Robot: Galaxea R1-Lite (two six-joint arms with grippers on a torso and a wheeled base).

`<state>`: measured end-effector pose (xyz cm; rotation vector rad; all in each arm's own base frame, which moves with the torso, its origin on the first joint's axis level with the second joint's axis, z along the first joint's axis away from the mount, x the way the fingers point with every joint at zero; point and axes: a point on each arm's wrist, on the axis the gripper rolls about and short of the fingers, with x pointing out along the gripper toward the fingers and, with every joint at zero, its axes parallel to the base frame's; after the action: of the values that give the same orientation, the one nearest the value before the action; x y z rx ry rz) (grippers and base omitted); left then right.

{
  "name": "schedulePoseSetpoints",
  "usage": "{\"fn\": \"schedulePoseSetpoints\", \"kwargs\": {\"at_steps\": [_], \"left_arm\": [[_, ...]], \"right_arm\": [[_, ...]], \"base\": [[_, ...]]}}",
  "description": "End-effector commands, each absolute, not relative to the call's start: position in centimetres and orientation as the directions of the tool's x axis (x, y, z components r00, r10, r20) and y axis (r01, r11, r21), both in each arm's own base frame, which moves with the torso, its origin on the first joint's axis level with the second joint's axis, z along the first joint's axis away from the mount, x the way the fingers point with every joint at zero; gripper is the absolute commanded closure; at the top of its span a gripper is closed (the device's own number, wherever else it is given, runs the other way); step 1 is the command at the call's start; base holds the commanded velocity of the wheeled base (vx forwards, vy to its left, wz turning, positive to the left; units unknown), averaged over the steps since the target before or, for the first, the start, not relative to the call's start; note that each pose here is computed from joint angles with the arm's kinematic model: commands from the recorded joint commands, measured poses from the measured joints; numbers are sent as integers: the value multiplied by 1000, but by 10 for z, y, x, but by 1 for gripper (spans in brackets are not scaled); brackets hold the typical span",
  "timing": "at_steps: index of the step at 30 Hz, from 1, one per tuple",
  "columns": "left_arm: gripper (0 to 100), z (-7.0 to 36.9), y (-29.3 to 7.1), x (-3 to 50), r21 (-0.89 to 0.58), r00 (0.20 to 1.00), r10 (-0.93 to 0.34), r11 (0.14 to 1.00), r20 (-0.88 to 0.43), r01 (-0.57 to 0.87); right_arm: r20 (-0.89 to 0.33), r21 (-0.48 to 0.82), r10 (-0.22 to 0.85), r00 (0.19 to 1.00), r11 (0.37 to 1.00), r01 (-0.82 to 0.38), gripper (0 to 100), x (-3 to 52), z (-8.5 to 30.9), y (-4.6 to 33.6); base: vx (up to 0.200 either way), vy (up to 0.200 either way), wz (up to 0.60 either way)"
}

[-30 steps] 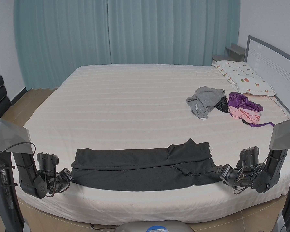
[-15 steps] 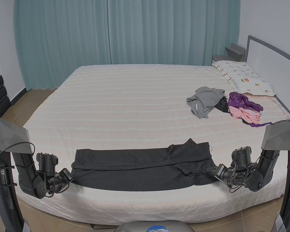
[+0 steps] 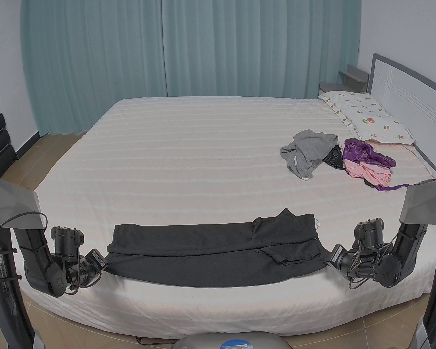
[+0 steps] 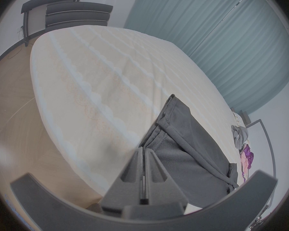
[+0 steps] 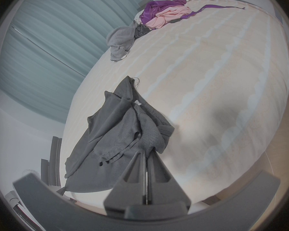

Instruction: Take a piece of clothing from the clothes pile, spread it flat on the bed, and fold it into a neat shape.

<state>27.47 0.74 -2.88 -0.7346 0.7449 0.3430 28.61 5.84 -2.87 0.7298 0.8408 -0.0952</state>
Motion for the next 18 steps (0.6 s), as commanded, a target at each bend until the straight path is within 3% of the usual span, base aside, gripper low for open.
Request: {"fn": "schedulePoseSetpoints", "kwargs": {"at_steps": [1, 10, 18], "left_arm": [[100, -19, 10, 273, -493, 715, 38, 699, -698, -519], [100, -9, 15, 267, -500, 725, 54, 690, -686, -524], [100, -5, 15, 261, -476, 696, 48, 696, -717, -538]], "right_arm": [[-686, 573, 212, 696, 747, 337, 100, 281, -15, 54], [-680, 590, 226, 698, 734, 337, 100, 274, -7, 46], [-704, 559, 228, 672, 762, 328, 100, 261, -9, 45]], "base": [[0, 0, 0], [0, 0, 0], [0, 0, 0]]}}
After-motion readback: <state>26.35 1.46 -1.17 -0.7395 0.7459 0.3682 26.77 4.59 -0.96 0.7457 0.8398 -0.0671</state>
